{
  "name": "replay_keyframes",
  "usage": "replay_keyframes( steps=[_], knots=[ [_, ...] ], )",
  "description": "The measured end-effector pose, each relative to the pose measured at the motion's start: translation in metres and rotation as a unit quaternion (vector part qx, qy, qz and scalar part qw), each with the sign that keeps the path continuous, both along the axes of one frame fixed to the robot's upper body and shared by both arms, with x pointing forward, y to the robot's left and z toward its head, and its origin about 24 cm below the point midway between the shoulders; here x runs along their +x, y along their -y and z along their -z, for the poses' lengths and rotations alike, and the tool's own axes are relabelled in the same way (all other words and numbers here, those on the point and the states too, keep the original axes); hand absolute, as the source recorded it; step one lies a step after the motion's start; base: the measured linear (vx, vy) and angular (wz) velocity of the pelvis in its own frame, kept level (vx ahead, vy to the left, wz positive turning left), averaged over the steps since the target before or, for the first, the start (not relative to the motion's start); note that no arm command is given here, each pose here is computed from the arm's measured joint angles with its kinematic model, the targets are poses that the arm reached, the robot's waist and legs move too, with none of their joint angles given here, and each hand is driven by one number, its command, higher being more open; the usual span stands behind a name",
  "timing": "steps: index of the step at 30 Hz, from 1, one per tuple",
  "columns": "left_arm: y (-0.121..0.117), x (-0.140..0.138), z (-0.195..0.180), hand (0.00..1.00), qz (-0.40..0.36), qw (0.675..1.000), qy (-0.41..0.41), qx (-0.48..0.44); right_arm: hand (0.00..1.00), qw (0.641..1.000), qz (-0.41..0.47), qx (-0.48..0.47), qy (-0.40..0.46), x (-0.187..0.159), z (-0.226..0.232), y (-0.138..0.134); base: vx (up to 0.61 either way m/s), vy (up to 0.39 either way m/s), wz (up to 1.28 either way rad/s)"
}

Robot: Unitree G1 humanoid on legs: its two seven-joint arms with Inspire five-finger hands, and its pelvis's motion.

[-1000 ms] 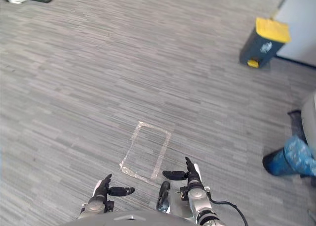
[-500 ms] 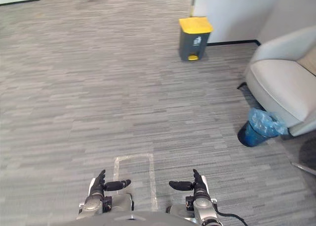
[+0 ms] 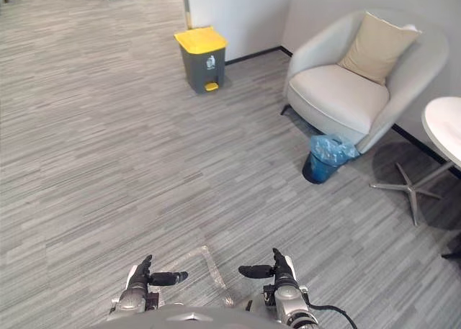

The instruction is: Organize the slippers on the shoe rack

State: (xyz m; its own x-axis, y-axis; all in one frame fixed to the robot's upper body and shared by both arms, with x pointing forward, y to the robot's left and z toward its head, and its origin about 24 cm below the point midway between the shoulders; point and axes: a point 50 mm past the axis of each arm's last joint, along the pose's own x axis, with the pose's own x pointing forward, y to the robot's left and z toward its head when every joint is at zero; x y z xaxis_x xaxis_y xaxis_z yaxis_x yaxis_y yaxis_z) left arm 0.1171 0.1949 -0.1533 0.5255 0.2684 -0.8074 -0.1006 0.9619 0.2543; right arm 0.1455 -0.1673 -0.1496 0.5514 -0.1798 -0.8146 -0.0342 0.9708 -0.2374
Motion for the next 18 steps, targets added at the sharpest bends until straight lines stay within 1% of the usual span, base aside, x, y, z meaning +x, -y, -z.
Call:
replay_keyframes(
  steps=[2, 5, 6, 8, 13, 14, 15, 16, 18],
  knots=[
    [0.007, 0.001, 0.001, 1.00, 0.004, 1.000, -0.001, -0.013, 1.00, 1.000, 0.009, -0.007, -0.006, -0.004, 0.001, 0.008, 0.11, -0.098, -0.05],
    [0.006, 0.005, -0.001, 1.00, -0.001, 1.000, 0.009, -0.016, 1.00, 0.999, 0.030, -0.010, -0.018, -0.015, 0.004, 0.013, 0.07, -0.100, -0.05],
    [0.005, 0.007, -0.003, 1.00, -0.020, 0.999, 0.021, -0.021, 1.00, 0.999, 0.028, -0.015, -0.009, -0.013, 0.002, 0.015, 0.13, -0.057, -0.60],
    [0.005, 0.008, -0.005, 1.00, -0.037, 0.998, 0.032, -0.026, 1.00, 0.999, 0.027, -0.018, -0.005, -0.012, 0.001, 0.016, 0.19, 0.037, -0.98],
    [0.005, 0.014, -0.008, 1.00, -0.039, 0.998, 0.046, -0.023, 1.00, 0.999, 0.033, -0.016, -0.007, -0.012, 0.002, 0.013, 0.21, 0.188, -1.11],
    [0.012, 0.011, -0.006, 1.00, -0.043, 0.998, 0.041, -0.032, 1.00, 0.999, 0.036, -0.020, -0.007, -0.013, 0.001, 0.017, 0.21, 0.284, -1.22],
    [0.011, 0.012, -0.006, 1.00, -0.042, 0.998, 0.040, -0.031, 1.00, 0.999, 0.038, -0.022, -0.007, -0.012, 0.001, 0.018, 0.21, 0.290, -0.78],
    [0.007, 0.016, -0.007, 1.00, -0.034, 0.998, 0.042, -0.024, 1.00, 0.999, 0.042, -0.016, -0.008, -0.014, 0.002, 0.014, 0.26, 0.303, -0.43],
    [0.004, 0.017, -0.007, 1.00, -0.035, 0.998, 0.039, -0.021, 1.00, 0.999, 0.049, -0.007, -0.011, -0.016, 0.003, 0.009, 0.23, 0.266, -0.54]
  ],
)
